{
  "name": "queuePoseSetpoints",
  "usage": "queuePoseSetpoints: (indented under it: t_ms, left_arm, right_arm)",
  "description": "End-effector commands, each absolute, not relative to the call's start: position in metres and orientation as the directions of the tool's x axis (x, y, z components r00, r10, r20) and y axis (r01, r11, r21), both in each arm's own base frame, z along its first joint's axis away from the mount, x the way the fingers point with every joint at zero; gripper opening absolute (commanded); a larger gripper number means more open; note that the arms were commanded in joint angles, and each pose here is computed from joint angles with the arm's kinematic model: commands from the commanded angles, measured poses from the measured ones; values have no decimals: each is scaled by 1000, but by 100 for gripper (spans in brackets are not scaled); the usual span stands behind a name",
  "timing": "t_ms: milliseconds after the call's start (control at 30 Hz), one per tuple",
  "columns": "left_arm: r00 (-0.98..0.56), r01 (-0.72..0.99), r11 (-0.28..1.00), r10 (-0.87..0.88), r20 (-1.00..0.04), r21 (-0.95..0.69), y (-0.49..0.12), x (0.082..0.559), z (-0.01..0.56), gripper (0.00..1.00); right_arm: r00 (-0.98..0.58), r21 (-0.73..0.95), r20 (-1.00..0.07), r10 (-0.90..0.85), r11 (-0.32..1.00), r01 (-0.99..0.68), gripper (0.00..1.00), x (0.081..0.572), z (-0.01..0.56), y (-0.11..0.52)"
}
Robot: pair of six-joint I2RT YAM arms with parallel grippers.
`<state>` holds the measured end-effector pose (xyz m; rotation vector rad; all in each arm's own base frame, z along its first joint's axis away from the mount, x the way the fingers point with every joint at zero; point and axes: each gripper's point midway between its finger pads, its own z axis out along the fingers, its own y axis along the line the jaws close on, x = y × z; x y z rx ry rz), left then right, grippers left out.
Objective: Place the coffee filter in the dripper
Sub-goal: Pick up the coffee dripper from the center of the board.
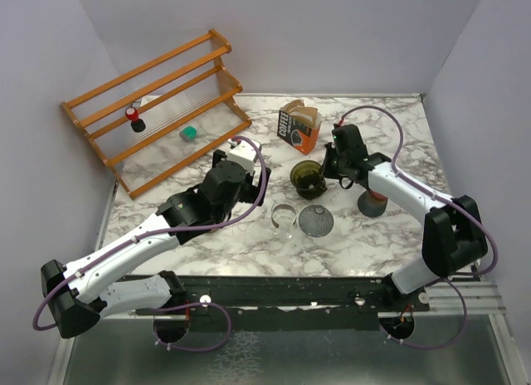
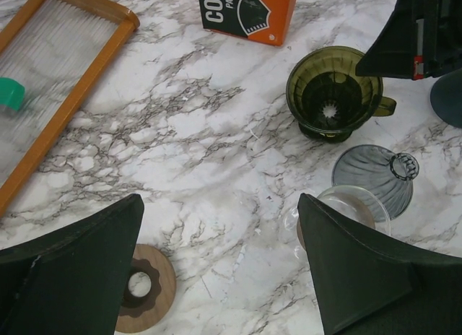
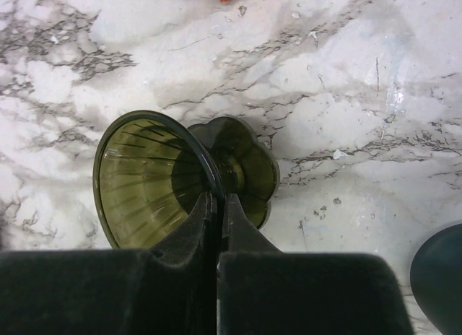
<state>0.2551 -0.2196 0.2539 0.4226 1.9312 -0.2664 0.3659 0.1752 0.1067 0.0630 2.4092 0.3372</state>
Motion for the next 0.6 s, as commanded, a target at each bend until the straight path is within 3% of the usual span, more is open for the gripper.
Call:
queuePoseSetpoints:
  t_ms: [0, 567]
  left_arm:
    - [-327, 357, 934, 136, -935, 11, -208, 258, 260, 90]
    - [-263, 258, 966, 43, -964, -28, -181, 258, 284, 99]
  right_arm:
    - [-721, 347, -679, 137, 926, -151, 1, 362, 157, 192]
    - [-693, 457, -712, 111, 822, -338, 1, 326, 253, 214]
